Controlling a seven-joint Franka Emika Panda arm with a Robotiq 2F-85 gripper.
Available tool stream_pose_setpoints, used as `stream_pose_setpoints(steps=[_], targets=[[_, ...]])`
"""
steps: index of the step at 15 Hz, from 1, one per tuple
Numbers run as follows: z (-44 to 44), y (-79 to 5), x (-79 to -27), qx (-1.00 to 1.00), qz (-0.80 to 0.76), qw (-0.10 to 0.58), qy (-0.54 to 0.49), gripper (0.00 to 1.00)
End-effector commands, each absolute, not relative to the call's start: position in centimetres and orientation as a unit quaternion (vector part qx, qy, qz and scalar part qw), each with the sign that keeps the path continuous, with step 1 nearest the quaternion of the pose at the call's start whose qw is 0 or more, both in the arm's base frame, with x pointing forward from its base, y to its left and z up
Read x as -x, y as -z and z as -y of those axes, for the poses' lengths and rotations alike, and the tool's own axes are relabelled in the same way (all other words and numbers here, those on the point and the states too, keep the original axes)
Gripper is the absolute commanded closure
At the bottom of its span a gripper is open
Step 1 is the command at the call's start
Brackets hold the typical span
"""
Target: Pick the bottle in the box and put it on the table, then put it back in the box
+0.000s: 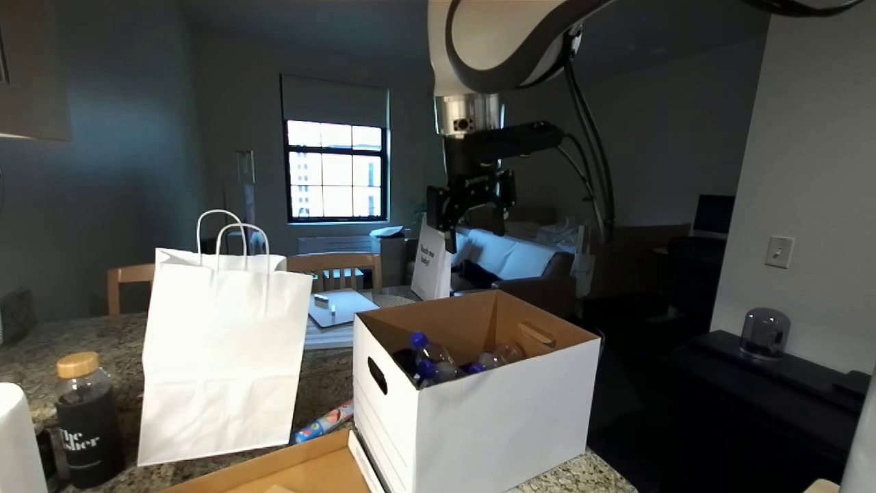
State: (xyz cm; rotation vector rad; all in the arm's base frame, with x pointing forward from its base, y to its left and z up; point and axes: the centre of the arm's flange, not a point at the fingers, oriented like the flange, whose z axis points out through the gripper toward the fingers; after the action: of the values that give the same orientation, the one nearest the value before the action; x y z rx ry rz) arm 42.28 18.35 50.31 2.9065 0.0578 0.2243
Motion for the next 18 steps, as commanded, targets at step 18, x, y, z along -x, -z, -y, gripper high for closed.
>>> stream_pose_setpoints(steps=[18], targets=[[-17.9,-42.5,-51.9,-0.993,0.079,0.075,-0.037,0.0]])
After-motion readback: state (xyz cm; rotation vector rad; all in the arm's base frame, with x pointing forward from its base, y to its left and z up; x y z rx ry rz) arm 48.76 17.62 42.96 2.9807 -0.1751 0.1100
